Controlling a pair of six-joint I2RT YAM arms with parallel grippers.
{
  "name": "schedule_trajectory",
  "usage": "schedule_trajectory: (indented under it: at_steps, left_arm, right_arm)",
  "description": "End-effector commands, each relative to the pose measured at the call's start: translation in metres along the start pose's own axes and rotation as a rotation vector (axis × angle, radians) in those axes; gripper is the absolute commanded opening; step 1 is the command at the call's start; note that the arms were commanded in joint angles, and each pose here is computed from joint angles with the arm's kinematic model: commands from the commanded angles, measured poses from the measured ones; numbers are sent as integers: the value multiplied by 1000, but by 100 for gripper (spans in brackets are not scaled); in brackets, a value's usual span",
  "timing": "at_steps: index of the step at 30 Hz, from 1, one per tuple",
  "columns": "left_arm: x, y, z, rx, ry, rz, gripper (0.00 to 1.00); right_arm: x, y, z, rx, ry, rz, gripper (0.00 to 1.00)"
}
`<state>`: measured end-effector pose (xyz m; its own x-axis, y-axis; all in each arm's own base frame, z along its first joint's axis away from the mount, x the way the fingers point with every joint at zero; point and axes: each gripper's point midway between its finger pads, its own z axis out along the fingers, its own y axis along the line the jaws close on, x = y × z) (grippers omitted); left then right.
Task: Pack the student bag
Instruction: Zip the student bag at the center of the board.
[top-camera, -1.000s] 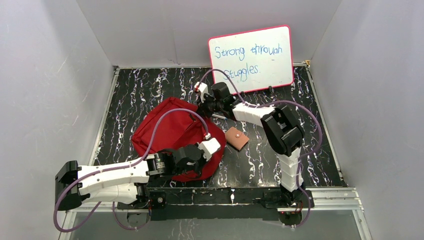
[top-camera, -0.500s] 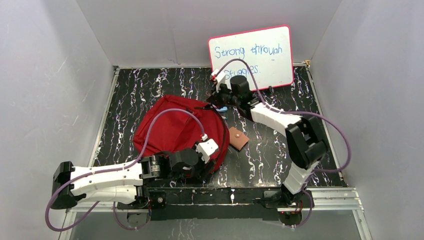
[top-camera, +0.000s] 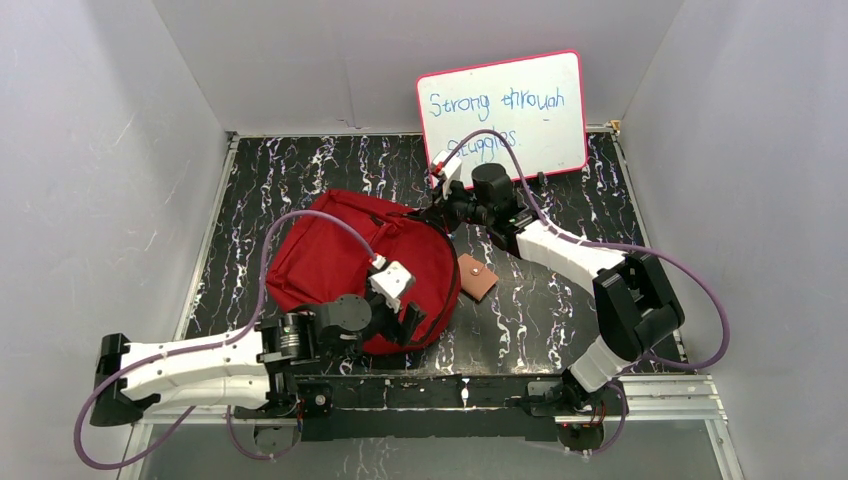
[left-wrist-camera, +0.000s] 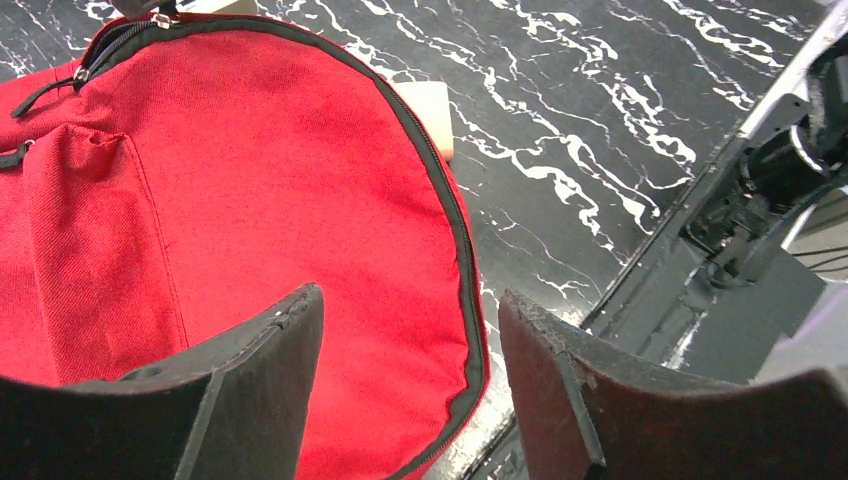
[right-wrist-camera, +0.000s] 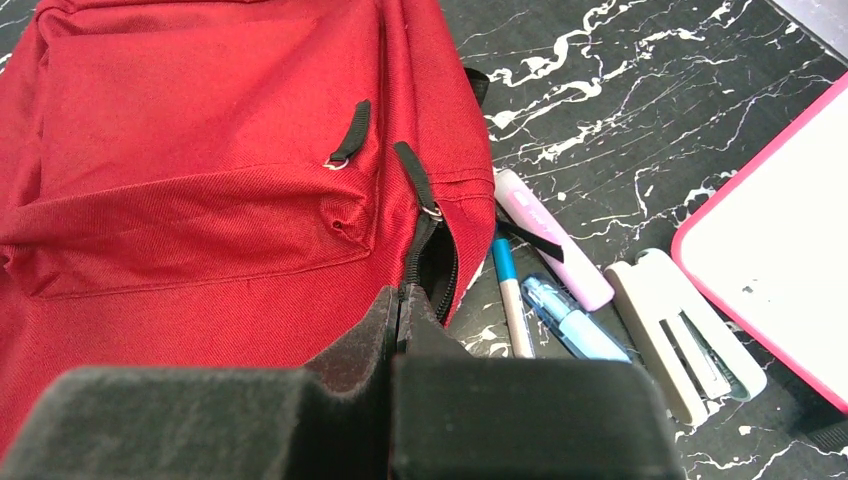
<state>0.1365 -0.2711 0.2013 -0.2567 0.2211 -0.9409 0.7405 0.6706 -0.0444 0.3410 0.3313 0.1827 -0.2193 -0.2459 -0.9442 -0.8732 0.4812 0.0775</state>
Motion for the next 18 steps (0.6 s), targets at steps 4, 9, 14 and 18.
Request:
schedule_trajectory:
  at_steps: [4, 9, 14, 18]
  left_arm:
    - [-18, -8, 40, -82, -16, 25, 63]
    - [-21, -16, 75, -164, 12, 19, 66]
    - [-32, -11, 94, -271, -2, 31, 66]
    - [-27, -13, 110, -309, 22, 41, 68]
  right_arm:
    - [-27, -3, -1, 26, -46, 41, 0]
    - [-25, -15, 12, 64, 32, 130, 0]
    - [-25, -12, 14, 49, 41, 156, 0]
    - [-24, -12, 13, 51, 43, 157, 0]
